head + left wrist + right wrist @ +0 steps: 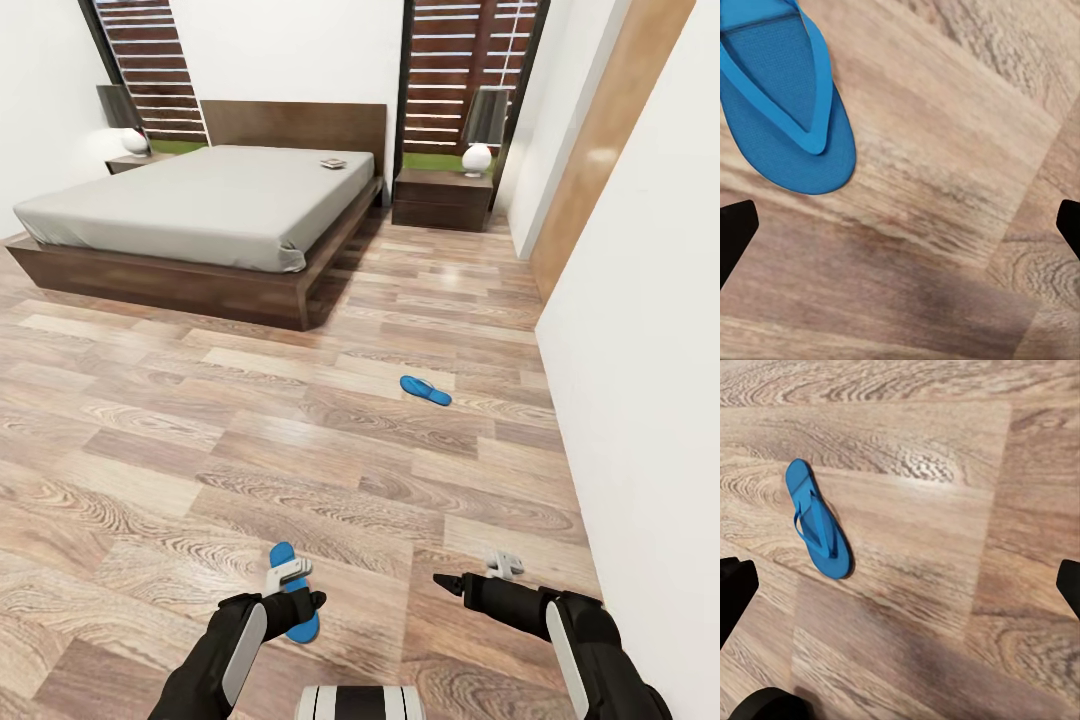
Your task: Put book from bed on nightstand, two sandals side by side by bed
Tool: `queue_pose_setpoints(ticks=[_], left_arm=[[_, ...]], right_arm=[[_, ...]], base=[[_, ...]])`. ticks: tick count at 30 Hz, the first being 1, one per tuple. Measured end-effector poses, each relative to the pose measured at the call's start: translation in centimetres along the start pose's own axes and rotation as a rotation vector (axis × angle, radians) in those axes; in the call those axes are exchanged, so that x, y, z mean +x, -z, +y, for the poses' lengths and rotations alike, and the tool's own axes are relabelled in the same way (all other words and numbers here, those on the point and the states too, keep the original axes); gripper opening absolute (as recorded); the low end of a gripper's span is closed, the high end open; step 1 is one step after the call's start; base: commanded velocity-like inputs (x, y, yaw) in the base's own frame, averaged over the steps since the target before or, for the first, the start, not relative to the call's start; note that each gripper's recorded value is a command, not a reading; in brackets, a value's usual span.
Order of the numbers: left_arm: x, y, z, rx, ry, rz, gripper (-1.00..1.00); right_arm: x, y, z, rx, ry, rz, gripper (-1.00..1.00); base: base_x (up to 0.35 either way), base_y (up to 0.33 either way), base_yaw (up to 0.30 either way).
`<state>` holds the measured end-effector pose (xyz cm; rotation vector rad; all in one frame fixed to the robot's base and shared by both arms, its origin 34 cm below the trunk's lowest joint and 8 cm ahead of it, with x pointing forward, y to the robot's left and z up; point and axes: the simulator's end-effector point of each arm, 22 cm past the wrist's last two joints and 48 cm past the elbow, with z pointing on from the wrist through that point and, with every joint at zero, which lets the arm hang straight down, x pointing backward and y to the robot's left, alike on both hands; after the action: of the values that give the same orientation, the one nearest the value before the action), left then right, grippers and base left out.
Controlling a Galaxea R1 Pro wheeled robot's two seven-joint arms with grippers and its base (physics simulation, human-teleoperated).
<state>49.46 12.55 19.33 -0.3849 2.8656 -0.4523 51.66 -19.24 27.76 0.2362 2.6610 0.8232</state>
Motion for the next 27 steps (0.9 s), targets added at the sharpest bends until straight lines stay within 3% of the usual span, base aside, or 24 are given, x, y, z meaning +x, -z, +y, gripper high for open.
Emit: queue_pose_setpoints(ticks=[27], left_arm=[[-0.07,0.03,0.17,-0.001,0.004,-0.001,1.0]], right_arm=[[-0.02,0.0,-0.09,0.004,0.002,0.0,1.0]], base=[[0.0,0.0,0.0]])
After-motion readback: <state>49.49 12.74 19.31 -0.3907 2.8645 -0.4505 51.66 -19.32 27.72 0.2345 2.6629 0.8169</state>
